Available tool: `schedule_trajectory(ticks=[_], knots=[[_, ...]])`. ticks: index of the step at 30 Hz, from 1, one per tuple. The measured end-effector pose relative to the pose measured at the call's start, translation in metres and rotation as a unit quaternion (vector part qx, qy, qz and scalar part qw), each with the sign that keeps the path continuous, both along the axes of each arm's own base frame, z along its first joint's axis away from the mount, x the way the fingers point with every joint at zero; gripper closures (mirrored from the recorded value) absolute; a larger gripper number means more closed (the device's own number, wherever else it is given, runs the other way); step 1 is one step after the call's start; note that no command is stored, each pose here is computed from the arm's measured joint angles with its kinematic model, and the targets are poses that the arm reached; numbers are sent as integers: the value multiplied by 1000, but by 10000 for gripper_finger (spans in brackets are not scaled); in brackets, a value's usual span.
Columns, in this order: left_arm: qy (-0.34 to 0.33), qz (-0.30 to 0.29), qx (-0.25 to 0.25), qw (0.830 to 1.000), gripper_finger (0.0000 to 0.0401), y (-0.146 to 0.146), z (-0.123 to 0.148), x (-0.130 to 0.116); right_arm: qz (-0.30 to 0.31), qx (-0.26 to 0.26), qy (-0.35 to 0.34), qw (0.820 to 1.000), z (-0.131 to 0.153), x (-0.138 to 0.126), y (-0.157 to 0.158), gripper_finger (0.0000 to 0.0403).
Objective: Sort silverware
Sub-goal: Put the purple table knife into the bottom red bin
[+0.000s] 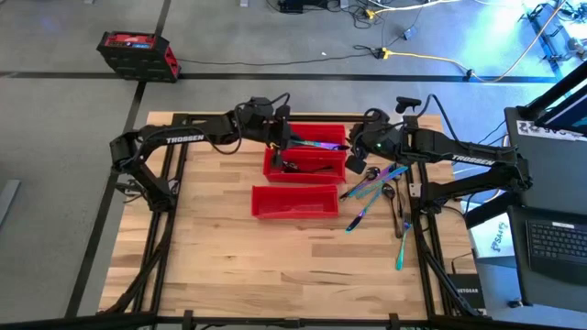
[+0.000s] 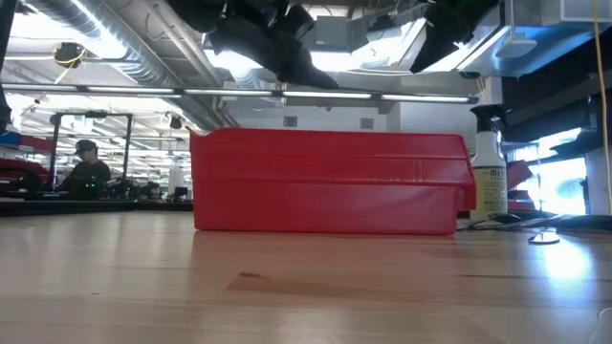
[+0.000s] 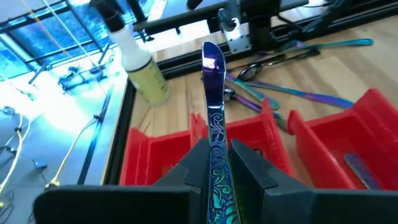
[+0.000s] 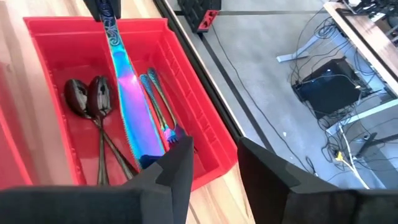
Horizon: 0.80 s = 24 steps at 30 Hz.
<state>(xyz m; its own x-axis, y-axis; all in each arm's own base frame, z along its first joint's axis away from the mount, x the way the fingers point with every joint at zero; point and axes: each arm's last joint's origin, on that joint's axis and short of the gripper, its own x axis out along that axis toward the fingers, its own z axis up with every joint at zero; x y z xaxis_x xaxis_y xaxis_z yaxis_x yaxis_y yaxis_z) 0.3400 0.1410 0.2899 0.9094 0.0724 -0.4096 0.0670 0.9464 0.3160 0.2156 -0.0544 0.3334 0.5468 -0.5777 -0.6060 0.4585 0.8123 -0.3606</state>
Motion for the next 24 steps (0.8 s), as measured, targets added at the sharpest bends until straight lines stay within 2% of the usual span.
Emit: schedule_trajectory(ticks=[8,12,15,20,24], knots=[[2,12,-2,1000,373,8,-8,-5,-19,-1,-11,1000,2,-1,-12,292],[2,15,-16,1000,373,4,-8,-3,1,14,-12,1000,1,-1,-12,292],[4,21,-8,1000,373,-4,-5,-2,0,11,-12,1000,1,-1,-12,292],[0,38,21,999,373,-25,9,-4,-1,-21,-9,1000,3,2,-1,292],[16,51,7,999,373,-40,9,-4,-17,-78,3,997,5,4,13,295]])
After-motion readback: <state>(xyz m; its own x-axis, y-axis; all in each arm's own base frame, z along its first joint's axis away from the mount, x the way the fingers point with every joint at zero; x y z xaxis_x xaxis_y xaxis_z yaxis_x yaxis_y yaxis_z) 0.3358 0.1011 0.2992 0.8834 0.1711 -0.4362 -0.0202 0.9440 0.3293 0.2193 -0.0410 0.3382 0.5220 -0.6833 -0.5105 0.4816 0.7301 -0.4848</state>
